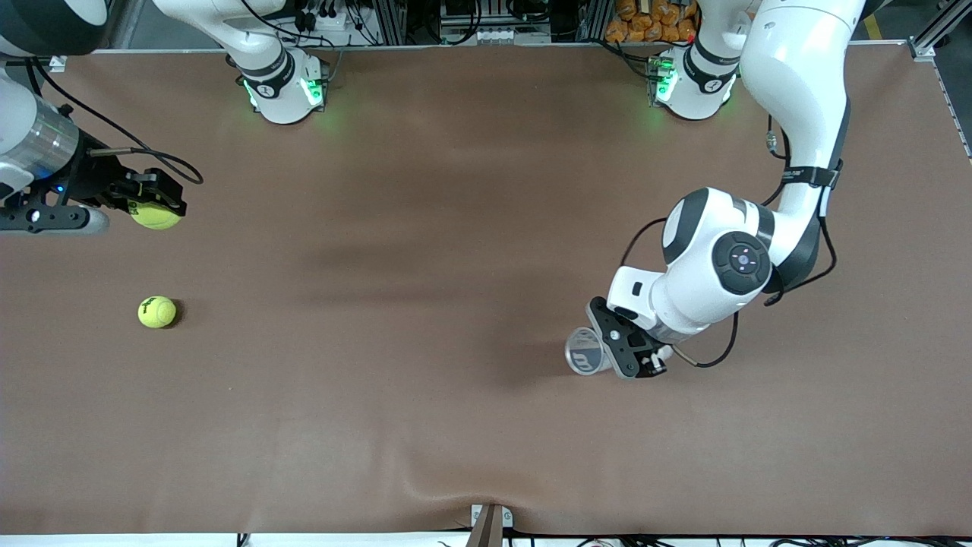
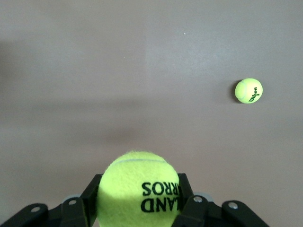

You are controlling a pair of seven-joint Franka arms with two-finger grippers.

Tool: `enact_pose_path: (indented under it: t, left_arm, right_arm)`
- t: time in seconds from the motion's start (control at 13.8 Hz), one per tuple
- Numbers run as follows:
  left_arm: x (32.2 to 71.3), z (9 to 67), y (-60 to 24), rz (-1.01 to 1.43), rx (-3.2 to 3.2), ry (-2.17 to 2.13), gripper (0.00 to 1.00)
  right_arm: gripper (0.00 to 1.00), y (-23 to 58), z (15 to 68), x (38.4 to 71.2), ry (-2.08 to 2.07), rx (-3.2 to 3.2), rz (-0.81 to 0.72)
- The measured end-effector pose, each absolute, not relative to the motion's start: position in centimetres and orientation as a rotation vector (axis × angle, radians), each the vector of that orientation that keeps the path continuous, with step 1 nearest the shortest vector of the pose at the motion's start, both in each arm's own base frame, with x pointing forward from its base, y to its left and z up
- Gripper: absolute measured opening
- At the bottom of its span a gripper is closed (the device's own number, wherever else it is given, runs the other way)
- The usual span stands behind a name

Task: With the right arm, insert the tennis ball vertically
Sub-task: 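Lift the can upright with the left gripper while the right gripper lifts the ball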

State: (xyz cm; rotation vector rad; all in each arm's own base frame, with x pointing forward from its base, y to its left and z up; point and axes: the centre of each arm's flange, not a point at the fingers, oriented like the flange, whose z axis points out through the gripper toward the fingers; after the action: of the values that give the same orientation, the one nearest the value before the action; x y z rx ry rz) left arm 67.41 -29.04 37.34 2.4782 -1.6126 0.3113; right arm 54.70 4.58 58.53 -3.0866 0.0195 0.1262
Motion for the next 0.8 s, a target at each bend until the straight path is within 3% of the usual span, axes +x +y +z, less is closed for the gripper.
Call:
enact_pose_path:
  t: [0.43,0.8]
  left_arm:
    - [66.4,40.0,-34.7,0.586,2.447,-1.402,0.57]
    - [61.9,39.2,-44.2,0.738,2.407,-1.185,0.57]
  right_arm:
    - [0.67,3.6,57.8,55.1,0.049,-3.086,0.141]
    - [0.67,3.5,57.9,55.1,0.050,-3.086,0.141]
